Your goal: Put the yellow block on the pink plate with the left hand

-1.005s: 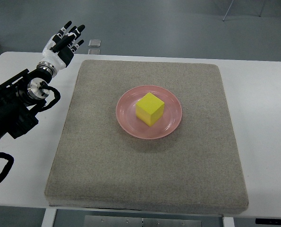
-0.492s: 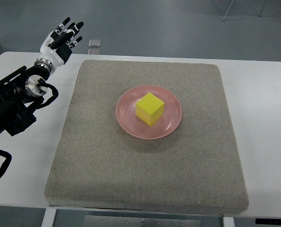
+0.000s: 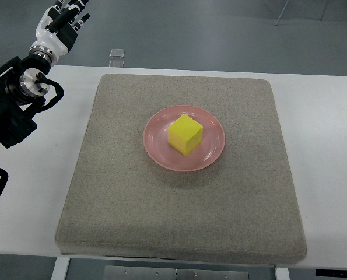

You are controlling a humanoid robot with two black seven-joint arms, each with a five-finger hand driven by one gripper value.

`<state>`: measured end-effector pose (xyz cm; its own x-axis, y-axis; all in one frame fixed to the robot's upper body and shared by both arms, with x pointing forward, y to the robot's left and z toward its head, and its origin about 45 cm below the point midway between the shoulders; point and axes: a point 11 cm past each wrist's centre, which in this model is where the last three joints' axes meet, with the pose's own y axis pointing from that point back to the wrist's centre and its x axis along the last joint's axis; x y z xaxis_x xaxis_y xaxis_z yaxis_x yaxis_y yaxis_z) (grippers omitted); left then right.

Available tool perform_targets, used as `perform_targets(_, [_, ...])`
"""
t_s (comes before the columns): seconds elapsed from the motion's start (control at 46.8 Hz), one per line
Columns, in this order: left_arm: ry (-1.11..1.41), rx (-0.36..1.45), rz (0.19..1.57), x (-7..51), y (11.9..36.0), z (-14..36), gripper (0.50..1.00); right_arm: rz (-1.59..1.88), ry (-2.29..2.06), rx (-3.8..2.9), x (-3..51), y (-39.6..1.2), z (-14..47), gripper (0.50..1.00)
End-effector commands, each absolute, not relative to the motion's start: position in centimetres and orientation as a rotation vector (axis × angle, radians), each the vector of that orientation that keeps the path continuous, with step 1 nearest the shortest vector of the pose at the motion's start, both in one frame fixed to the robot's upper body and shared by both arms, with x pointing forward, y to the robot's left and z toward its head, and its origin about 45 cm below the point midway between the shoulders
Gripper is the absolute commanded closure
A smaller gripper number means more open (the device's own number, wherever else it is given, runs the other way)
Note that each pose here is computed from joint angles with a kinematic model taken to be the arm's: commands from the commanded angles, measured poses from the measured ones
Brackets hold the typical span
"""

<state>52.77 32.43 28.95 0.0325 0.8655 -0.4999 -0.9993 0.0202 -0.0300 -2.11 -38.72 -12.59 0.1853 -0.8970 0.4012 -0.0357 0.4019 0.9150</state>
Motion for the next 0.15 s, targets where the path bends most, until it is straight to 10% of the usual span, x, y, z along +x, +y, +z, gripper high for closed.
perform_targets(0.0, [0.396, -0.424, 1.510, 52.67, 32.54, 28.63, 0.508, -0.777, -1.233, 0.989, -2.14, -38.46, -12.66, 0.576])
perform_targets(0.128, [0.399, -0.414, 1.516, 52.48, 32.70, 28.10, 0.508, -0.776, -1.228, 0.991, -2.23, -38.40, -12.67, 0.576])
